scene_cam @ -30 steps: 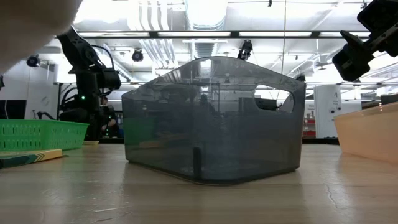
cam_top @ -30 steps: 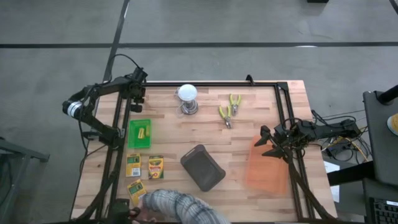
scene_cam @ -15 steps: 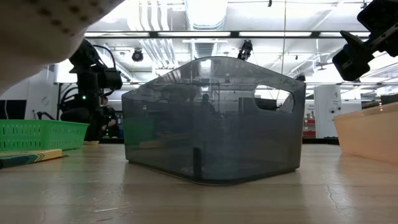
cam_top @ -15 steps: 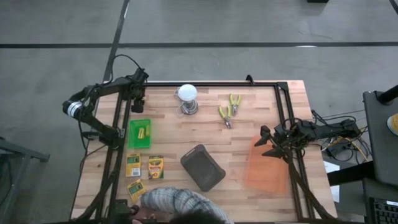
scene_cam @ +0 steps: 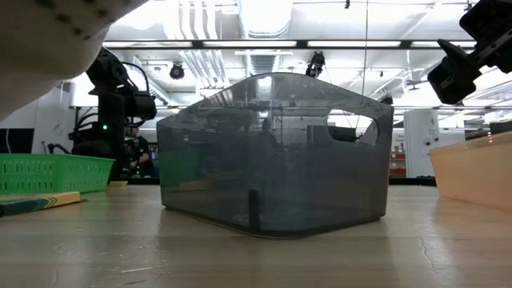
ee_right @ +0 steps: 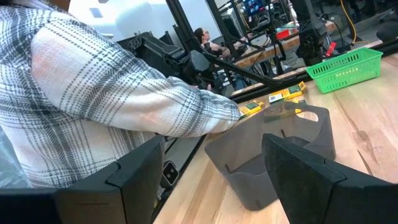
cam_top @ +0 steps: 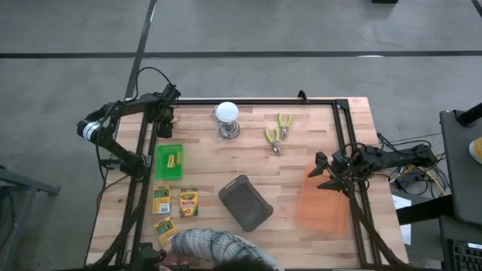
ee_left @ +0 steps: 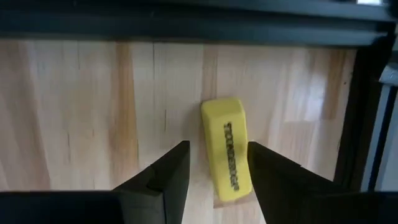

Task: Pick & Place School Supplies
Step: Put the yellow eraser into the green bin

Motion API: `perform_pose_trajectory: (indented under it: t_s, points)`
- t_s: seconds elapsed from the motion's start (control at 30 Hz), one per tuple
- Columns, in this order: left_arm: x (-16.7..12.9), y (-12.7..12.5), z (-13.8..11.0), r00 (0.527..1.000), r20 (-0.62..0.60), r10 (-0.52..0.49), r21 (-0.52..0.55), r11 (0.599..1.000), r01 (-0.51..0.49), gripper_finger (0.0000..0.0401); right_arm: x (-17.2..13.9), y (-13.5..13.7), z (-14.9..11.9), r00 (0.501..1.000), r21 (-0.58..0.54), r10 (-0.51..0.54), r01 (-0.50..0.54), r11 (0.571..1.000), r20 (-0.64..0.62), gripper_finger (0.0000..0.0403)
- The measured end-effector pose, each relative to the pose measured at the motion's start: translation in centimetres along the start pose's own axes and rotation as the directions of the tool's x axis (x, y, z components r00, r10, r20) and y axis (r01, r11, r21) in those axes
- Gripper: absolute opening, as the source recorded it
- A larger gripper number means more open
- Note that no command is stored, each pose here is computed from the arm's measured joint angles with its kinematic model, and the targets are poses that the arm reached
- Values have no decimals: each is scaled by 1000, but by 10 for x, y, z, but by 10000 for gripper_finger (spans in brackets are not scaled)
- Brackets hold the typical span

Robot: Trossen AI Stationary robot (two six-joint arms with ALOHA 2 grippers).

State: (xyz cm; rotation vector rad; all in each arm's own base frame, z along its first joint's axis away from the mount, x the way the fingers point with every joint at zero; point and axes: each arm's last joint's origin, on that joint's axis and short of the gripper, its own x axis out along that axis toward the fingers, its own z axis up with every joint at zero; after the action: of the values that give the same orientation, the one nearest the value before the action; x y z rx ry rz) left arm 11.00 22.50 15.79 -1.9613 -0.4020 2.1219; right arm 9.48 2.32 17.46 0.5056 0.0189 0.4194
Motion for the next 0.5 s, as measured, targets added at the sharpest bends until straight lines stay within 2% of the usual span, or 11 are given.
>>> perform_pose_trajectory:
  t_s: [0.37, 0.5]
  points:
    - [7, 6, 1, 1000, -17, -13, 1, 1000, 13, 164, 0, 0, 0, 1000, 0, -1, 1, 1000, 0, 261]
    - [7, 4, -1, 999, -35, -33, 32, 999, 34, 152, 0, 0, 0, 1000, 0, 0, 0, 1000, 0, 261]
